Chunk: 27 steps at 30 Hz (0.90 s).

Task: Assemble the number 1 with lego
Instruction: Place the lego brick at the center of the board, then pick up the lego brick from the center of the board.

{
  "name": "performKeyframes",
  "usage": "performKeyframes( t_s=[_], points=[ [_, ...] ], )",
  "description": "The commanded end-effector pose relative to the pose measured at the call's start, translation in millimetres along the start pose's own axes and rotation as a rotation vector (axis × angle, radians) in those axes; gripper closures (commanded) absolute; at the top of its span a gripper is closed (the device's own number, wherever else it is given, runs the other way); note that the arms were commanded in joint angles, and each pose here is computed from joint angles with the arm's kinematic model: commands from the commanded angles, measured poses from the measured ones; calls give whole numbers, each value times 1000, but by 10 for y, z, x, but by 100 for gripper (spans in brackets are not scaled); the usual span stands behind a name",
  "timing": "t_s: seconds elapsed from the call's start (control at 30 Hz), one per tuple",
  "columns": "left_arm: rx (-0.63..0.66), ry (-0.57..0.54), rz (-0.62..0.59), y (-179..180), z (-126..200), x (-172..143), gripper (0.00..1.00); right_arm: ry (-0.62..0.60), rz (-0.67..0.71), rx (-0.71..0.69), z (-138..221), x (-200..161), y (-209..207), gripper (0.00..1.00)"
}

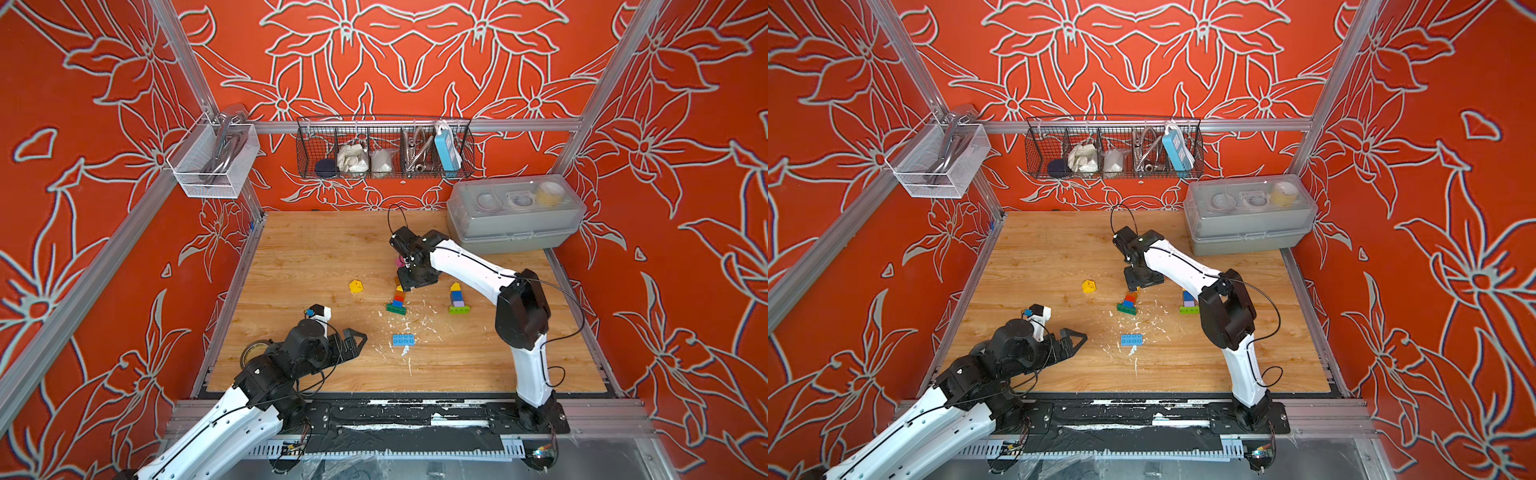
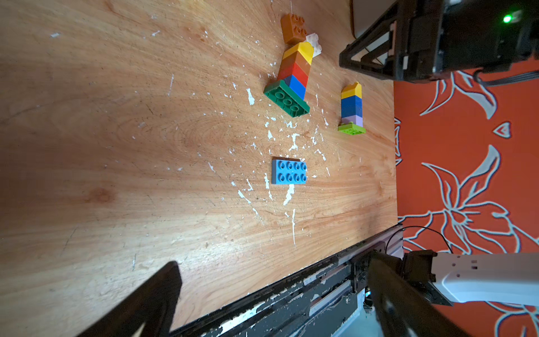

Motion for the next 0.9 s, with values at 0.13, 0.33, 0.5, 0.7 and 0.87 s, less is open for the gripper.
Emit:
performKeyframes(
  t_s=[0.13, 0.33, 0.5, 0.7, 0.87],
  points=[
    [-23, -32, -24, -93, -1, 124, 0, 21, 80, -52, -141, 94, -162, 37],
    [-26, -26, -19, -85, -16, 116, 0, 4, 95, -17, -328, 128, -161, 33],
    [-34, -34, -16, -78, -2, 112, 0, 1, 105, -39, -492, 155, -170, 30],
    [-40, -40, -14, -75, 9, 113, 0, 8, 97, -58, -667, 188, -231, 30],
    [-39, -39, -11, -70, 2, 117, 0, 12, 78, -55, -759, 251, -297, 30]
  ],
)
Point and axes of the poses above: each gripper's point midway between its finger pads, its own z axis back along the fingers, its own y axis along the line the jaws close on, x = y × z, the point moved 5 cm from there along z, back along the fingers, and after that the axes turned 12 degrees about -z, right-handed, at the moved point
